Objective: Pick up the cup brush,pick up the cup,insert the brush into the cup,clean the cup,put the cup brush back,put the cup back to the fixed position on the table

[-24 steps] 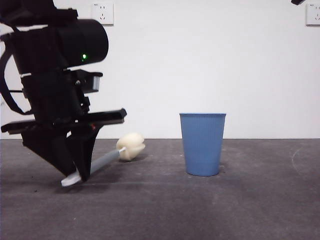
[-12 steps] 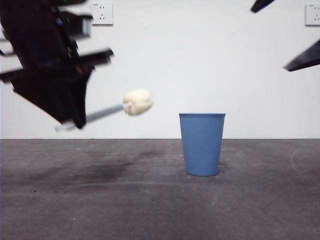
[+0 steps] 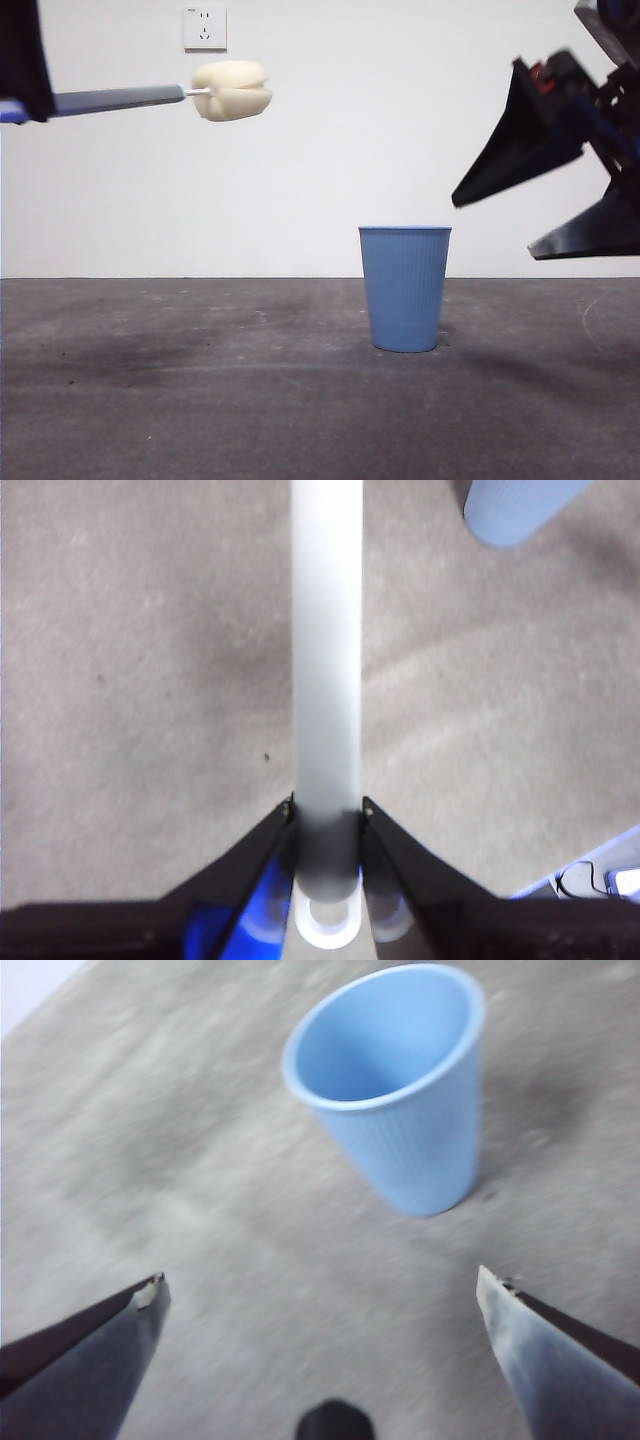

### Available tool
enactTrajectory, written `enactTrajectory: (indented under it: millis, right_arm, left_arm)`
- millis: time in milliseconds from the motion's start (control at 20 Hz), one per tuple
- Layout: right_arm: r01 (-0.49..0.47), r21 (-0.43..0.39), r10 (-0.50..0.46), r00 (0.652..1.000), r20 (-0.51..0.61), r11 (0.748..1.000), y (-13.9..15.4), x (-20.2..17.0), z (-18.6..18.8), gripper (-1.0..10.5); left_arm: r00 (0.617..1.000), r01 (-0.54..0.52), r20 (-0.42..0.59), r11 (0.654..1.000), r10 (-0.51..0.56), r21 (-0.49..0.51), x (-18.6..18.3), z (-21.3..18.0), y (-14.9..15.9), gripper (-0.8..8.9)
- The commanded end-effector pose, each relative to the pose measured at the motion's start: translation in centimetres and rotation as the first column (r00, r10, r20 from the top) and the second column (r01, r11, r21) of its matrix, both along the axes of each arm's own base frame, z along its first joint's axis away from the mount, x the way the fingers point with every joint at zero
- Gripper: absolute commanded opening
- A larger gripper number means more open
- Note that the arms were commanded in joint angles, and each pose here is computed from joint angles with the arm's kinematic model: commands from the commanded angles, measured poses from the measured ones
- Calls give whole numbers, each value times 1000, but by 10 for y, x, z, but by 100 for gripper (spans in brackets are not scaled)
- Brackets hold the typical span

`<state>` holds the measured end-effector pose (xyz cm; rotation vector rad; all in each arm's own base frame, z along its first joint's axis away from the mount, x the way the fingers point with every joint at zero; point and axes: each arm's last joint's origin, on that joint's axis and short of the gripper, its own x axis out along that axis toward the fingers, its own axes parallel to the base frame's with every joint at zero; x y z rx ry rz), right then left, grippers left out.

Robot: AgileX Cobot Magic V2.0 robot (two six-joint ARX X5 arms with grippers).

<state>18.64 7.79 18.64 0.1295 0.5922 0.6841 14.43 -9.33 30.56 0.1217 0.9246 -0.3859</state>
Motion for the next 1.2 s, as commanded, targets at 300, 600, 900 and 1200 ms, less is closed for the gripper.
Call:
enactTrajectory:
  millis: [300, 600, 900, 1200]
  right_arm:
    - [34, -38, -32, 998, 54, 999, 19, 17, -36, 564]
    - [42, -32, -37, 990, 134, 999, 31, 36, -63, 564]
    - [53, -13, -49, 980, 194, 999, 38, 47, -83, 564]
    - [42, -7, -39, 978, 205, 999, 51, 71, -92, 564]
  left_arm:
    - [1000, 23, 17, 1000, -23, 0, -5, 3, 3, -9]
    - [999, 35, 5, 999, -35, -12, -6, 2, 3, -9]
    - [1000, 30, 7, 999, -30, -16, -6, 3, 2, -9]
    - [1000, 27, 7, 999, -27, -17, -6, 3, 2, -9]
